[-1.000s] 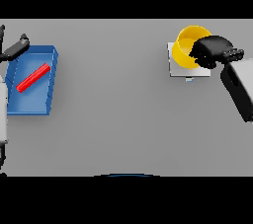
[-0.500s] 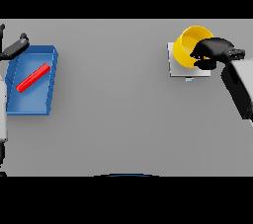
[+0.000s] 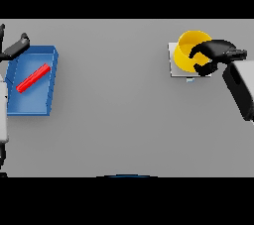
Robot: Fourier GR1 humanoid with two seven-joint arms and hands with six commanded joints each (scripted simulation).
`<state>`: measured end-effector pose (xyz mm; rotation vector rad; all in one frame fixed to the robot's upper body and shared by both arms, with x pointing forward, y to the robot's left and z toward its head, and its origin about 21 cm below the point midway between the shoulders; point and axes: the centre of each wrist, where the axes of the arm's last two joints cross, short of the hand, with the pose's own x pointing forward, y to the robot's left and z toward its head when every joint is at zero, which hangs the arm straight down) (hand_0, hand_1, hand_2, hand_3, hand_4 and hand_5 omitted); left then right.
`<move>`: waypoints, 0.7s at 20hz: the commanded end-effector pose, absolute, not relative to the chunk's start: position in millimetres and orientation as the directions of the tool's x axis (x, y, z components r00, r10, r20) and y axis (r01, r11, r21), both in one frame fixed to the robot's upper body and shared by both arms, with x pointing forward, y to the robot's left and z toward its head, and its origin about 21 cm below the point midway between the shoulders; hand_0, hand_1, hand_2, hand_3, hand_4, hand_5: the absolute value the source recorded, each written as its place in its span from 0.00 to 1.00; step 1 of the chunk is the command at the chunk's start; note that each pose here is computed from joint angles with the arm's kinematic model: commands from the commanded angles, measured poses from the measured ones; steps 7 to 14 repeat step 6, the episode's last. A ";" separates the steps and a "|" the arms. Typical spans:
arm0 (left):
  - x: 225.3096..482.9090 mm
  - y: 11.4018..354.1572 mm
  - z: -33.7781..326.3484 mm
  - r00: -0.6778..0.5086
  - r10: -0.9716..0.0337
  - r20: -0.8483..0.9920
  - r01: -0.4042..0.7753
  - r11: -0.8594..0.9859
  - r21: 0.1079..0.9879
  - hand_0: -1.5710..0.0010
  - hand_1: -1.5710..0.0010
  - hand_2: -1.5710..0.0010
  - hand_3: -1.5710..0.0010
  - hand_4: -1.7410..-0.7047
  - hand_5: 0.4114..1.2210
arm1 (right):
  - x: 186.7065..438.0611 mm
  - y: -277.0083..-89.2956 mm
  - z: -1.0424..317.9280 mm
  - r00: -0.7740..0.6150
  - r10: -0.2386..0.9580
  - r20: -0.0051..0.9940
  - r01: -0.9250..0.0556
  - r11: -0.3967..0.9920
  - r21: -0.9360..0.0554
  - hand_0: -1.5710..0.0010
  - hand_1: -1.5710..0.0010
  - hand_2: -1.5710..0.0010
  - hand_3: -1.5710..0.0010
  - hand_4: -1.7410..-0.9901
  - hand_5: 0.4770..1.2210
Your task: Pick up the red beaker and tilt it to pour out 1 green nut into yellow bowl. Pick up the yellow bowl and place it on the metallic measuring scale.
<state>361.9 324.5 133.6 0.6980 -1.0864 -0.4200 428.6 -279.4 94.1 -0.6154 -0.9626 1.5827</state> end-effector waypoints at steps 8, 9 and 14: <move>359.2 319.3 135.6 0.424 -0.626 0.655 -0.029 0.713 0.701 1.00 1.00 1.00 1.00 0.86 0.44 | 429.2 -275.9 93.9 -0.255 0.962 0.095 -0.537 -0.060 -0.841 0.97 0.98 0.96 0.83 0.44 0.43; 359.2 319.3 135.6 0.424 -0.626 0.655 -0.029 0.713 0.701 1.00 1.00 1.00 1.00 0.86 0.44 | 429.2 -275.9 93.9 -0.255 0.962 0.095 -0.537 -0.060 -0.841 0.97 0.98 0.96 0.83 0.44 0.43; 359.2 319.3 135.6 0.424 -0.626 0.655 -0.029 0.713 0.701 1.00 1.00 1.00 1.00 0.86 0.44 | 429.2 -275.9 93.9 -0.255 0.962 0.095 -0.537 -0.060 -0.841 0.97 0.98 0.96 0.83 0.44 0.43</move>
